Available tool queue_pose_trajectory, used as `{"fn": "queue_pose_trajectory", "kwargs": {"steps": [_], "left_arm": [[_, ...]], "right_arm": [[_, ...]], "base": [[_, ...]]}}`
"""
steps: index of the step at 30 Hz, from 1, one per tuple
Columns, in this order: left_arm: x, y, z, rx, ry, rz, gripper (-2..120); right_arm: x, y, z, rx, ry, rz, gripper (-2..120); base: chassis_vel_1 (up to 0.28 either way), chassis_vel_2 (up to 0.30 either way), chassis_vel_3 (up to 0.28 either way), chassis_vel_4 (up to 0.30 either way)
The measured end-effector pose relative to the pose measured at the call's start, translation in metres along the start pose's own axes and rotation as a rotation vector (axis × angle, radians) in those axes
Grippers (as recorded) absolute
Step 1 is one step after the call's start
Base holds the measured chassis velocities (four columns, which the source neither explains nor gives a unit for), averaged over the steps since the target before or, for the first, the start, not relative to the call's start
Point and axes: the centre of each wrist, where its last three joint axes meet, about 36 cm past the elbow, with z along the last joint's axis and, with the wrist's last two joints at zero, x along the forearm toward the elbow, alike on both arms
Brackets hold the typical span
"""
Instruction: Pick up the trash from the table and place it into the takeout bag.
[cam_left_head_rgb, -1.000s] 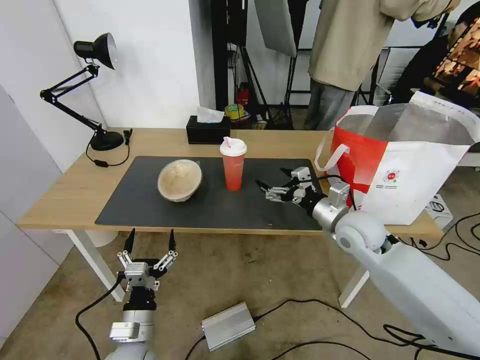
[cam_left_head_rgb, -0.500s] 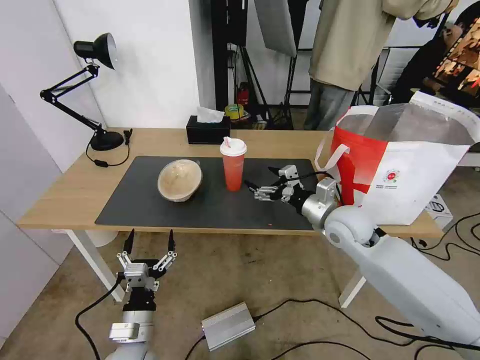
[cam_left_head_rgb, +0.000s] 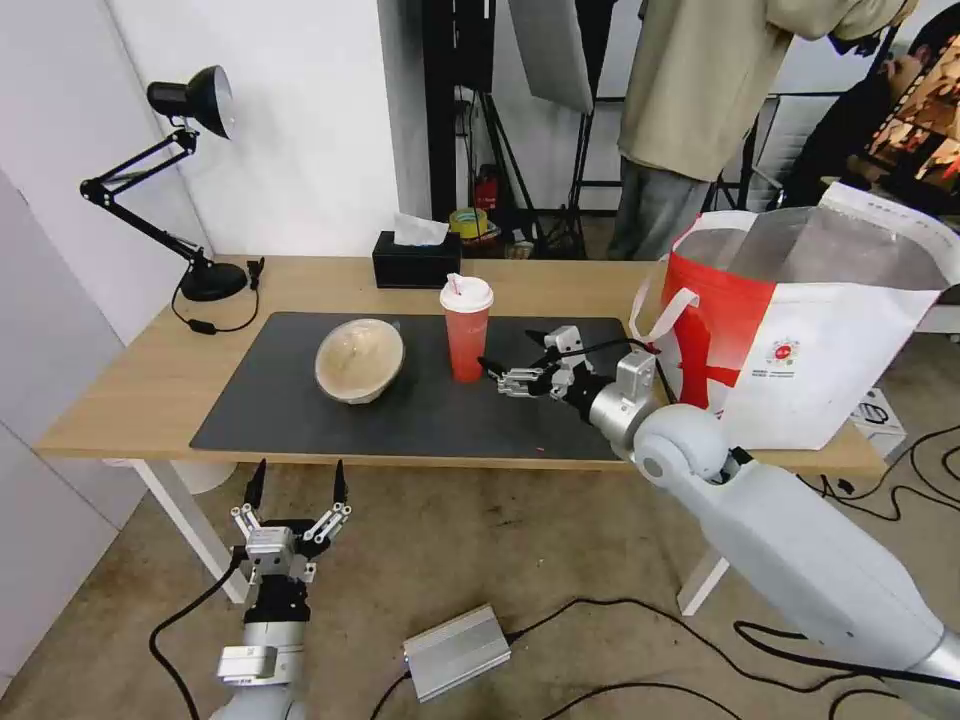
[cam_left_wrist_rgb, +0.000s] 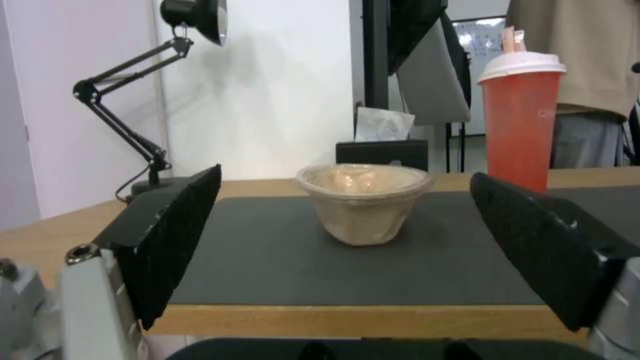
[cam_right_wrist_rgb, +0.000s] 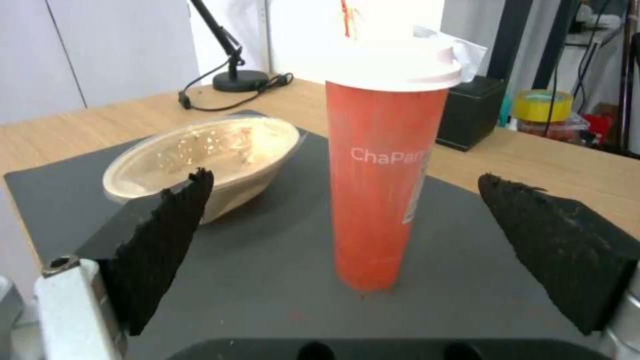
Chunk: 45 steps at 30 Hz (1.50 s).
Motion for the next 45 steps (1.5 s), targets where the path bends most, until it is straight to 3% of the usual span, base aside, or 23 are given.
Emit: {"fn": "queue_pose_trajectory", "kwargs": {"steps": [16,45], "left_arm": [[0.0,0.0,0.005,0.002,0.007,-0.008,100],[-0.004,0.004,0.013,0.005,0.013,-0.01,100]], "right_arm": [[-0.022,0.008,0.007,-0.009,0.004,-0.018,100],[-0.053,0.001,0.021,-0.002,0.006,-0.011,100]], "base": [[0.0,0.0,0.0,0.0],[0.0,0.0,0.0,0.0]]}}
